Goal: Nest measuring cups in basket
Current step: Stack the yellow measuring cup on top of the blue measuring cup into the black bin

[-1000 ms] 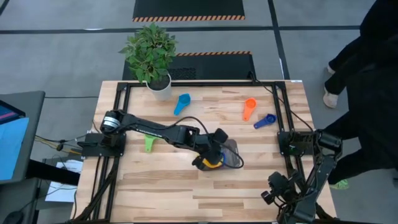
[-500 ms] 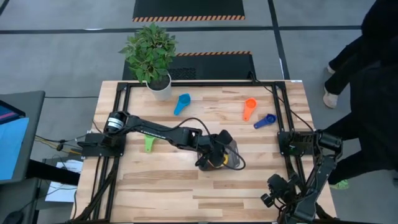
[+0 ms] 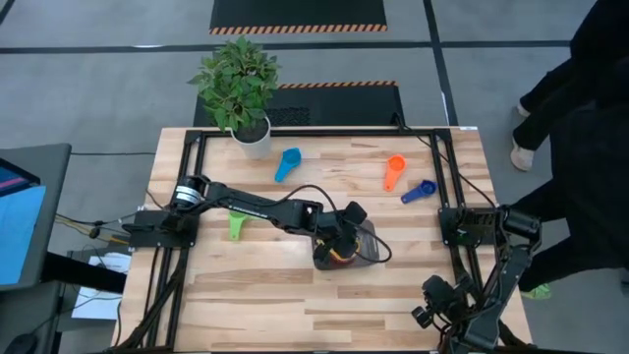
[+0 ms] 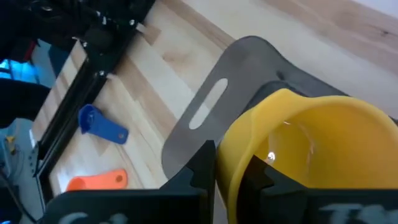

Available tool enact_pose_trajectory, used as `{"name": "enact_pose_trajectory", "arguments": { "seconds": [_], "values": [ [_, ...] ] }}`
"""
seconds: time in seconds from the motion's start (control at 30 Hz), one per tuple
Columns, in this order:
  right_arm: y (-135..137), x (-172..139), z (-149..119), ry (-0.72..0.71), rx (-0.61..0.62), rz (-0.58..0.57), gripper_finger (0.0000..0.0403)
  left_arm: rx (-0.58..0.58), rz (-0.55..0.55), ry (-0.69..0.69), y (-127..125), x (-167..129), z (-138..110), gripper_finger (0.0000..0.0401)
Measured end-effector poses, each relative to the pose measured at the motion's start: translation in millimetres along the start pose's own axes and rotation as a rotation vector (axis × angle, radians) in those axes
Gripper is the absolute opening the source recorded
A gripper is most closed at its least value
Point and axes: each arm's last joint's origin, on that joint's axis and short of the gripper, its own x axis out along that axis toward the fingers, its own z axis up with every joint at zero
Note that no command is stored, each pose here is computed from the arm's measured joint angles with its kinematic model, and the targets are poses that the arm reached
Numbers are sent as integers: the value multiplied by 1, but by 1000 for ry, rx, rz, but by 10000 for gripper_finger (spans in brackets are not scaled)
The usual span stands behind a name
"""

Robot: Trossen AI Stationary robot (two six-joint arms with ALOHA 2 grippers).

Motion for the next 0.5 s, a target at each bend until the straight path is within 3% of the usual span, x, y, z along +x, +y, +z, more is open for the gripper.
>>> {"name": "enact_pose_trajectory", "arguments": {
  "seconds": [0.27, 0.5],
  "values": [
    [0, 0, 0, 2, 1, 3, 65, -32, -58, 43, -4, 0, -6, 18],
    [2, 0, -1, 12, 8, 18, 65, -15, -57, 39, -4, 0, -5, 43]
  ]
}}
